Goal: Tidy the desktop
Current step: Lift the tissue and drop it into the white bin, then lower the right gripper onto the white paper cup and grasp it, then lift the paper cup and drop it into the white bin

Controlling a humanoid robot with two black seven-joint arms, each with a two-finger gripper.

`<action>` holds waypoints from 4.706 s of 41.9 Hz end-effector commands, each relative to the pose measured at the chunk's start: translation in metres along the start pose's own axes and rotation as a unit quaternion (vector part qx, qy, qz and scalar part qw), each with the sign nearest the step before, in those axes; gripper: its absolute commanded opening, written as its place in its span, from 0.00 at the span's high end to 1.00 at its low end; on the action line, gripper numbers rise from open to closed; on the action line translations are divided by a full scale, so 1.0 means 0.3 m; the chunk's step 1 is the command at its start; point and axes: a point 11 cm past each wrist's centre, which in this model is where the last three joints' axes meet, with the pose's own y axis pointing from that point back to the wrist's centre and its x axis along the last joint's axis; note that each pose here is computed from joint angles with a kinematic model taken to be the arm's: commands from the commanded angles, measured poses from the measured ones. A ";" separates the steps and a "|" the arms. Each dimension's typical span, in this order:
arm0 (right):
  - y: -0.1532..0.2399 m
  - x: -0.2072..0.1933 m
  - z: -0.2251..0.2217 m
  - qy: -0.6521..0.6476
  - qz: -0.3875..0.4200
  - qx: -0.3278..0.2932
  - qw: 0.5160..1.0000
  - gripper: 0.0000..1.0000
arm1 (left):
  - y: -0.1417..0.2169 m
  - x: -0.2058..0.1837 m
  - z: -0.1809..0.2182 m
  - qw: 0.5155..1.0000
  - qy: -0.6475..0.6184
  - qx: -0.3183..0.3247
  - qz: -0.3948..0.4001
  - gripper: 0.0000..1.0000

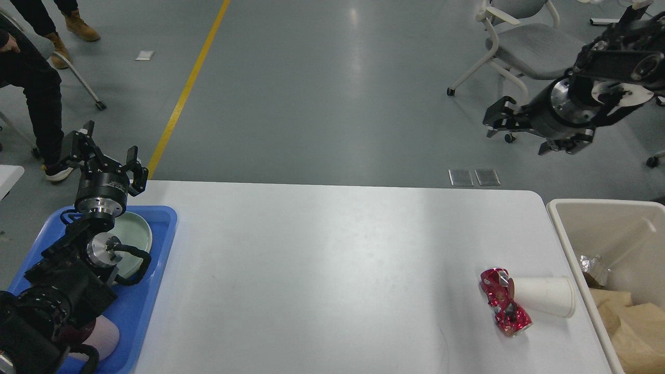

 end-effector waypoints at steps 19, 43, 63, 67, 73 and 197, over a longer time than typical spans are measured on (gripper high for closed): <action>0.273 -0.126 -0.188 0.111 -0.129 0.024 0.985 0.00 | 0.000 0.000 0.000 1.000 0.000 0.000 0.000 0.03; -0.216 -0.309 0.156 -0.074 -0.259 0.026 0.963 0.00 | 0.000 0.000 0.000 1.000 0.000 0.000 0.000 0.03; -0.493 -0.406 0.535 -0.246 -0.113 -0.062 0.961 0.00 | 0.000 0.000 0.000 1.000 0.000 0.000 0.000 0.03; -0.490 -0.412 0.558 -0.297 -0.112 -0.050 0.947 0.00 | 0.000 0.000 0.000 1.000 0.000 0.000 0.000 0.03; -0.488 -0.428 0.574 -0.378 -0.116 -0.030 0.918 0.00 | 0.000 0.000 0.000 1.000 0.000 0.000 0.000 0.03; -0.188 0.035 0.838 -0.393 0.229 -0.085 0.887 0.86 | 0.000 0.000 0.000 1.000 0.000 0.000 0.000 0.03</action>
